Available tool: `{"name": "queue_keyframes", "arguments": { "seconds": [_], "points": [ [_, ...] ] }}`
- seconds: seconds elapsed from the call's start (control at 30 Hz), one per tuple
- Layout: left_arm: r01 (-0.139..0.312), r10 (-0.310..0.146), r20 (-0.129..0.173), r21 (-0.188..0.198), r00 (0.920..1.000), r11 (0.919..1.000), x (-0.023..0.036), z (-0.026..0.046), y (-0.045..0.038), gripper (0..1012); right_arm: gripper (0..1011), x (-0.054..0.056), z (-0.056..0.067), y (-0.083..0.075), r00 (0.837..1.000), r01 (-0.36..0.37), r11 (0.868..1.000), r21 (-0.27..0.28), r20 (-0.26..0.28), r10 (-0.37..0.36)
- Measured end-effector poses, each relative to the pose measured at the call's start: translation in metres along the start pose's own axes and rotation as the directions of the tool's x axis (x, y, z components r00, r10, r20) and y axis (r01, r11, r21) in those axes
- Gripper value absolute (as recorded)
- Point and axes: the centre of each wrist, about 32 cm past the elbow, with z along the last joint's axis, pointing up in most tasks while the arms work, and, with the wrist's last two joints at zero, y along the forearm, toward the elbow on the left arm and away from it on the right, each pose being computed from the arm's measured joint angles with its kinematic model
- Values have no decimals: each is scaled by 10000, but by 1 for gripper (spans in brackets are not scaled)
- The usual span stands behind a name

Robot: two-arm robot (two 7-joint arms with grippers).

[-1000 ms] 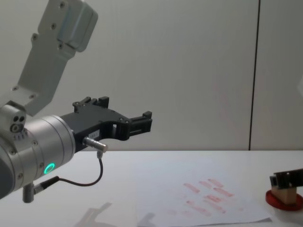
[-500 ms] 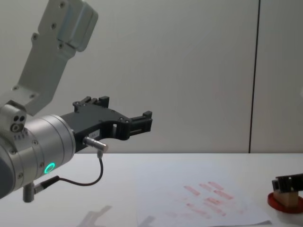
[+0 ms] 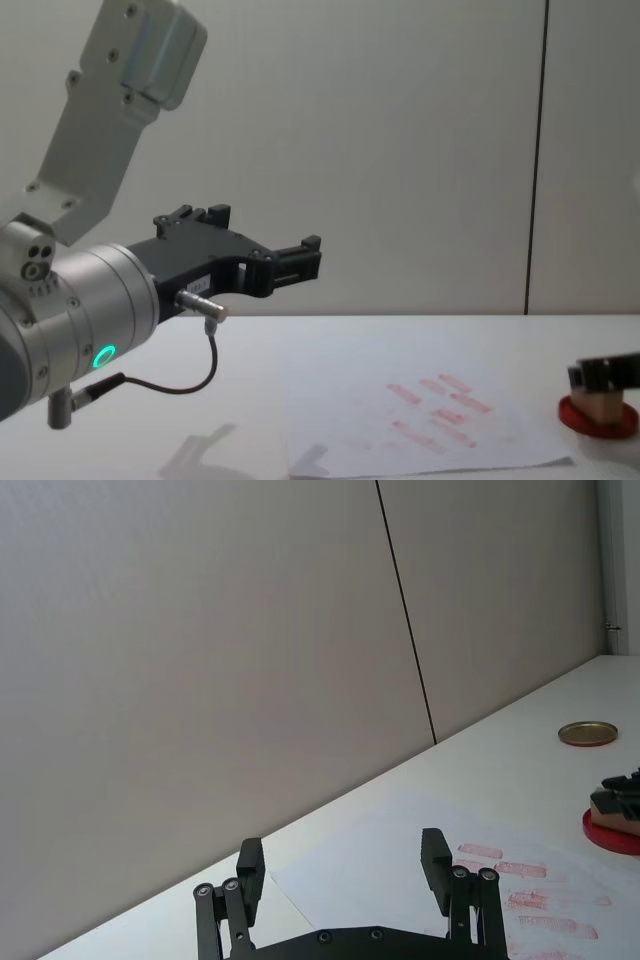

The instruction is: Use the one hand to pick up the stamp and affix it onto the A4 paper.

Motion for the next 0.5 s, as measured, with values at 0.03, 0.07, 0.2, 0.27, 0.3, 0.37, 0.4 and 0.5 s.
{"name": "queue_keyframes", "arguments": {
  "seconds": [0.03,0.07,0.2,0.27,0.3,0.37,0.4,0.5],
  "points": [
    [0,0,0,0,10000,10000,0,0,0,993,212,-10,19,-13,10000,-24,10000,84,29,24],
    [0,0,0,0,10000,10000,0,0,0,993,213,-22,46,-31,10000,-58,9997,223,81,56],
    [0,0,0,0,10000,10000,0,0,0,993,212,-65,155,-105,9995,-175,9972,722,279,155],
    [0,0,0,0,10000,10000,0,0,0,993,212,-97,217,-148,9989,-273,9947,990,403,234],
    [0,0,0,0,10000,10000,0,0,0,993,212,-111,243,-166,9986,-321,9935,1096,454,272],
    [0,0,0,0,10000,10000,0,0,0,993,212,-132,278,-188,9980,-393,9915,1242,542,328],
    [0,0,0,0,10000,10000,0,0,0,993,212,-160,319,-211,9971,-499,9889,1398,643,412],
    [0,0,0,0,10000,10000,0,0,0,993,211,-215,385,-240,9951,-676,9843,1628,823,548]
  ]
}}
